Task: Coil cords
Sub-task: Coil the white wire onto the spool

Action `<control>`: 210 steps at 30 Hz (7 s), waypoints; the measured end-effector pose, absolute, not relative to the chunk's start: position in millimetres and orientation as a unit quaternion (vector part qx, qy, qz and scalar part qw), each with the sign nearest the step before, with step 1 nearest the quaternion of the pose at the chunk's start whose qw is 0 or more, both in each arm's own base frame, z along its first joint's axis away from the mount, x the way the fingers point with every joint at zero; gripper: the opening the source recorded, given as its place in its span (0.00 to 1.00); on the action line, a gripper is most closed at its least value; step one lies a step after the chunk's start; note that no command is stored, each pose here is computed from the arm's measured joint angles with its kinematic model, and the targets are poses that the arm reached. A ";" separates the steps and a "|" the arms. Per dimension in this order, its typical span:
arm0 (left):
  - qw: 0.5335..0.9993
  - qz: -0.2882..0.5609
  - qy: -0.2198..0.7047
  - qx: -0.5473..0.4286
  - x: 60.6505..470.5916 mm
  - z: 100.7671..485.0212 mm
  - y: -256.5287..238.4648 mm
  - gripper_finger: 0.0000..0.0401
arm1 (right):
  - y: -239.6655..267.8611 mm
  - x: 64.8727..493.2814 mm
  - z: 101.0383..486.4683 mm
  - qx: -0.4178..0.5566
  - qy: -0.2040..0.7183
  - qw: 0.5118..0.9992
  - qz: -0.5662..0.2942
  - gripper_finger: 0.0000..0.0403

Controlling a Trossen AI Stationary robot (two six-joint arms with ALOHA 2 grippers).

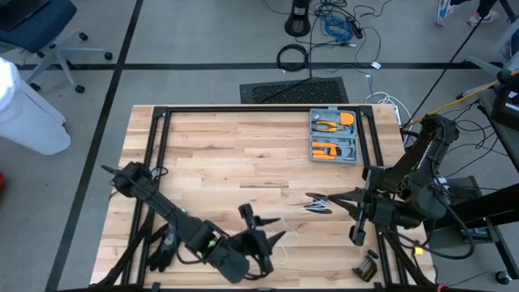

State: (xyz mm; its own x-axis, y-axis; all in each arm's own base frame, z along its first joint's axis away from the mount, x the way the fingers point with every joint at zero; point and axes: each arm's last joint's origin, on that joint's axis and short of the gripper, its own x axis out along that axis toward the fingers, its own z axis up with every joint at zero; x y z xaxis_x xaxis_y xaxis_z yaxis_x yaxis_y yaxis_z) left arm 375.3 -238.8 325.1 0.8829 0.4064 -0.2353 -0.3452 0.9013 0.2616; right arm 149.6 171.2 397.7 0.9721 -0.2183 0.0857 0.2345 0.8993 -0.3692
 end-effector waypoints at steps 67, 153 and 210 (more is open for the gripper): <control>0.947 0.287 0.120 0.083 432.2 304.9 -176.8 0.00 | 167.6 151.9 400.3 -0.104 -0.033 0.985 -0.134 0.00; 0.970 0.173 0.038 0.167 430.4 344.9 -246.4 0.00 | 157.9 209.2 355.2 -0.218 0.073 0.929 -0.289 0.00; 0.869 0.327 0.126 0.350 371.0 393.5 -289.1 0.19 | 180.3 135.9 378.8 -0.104 0.014 0.992 -0.064 0.00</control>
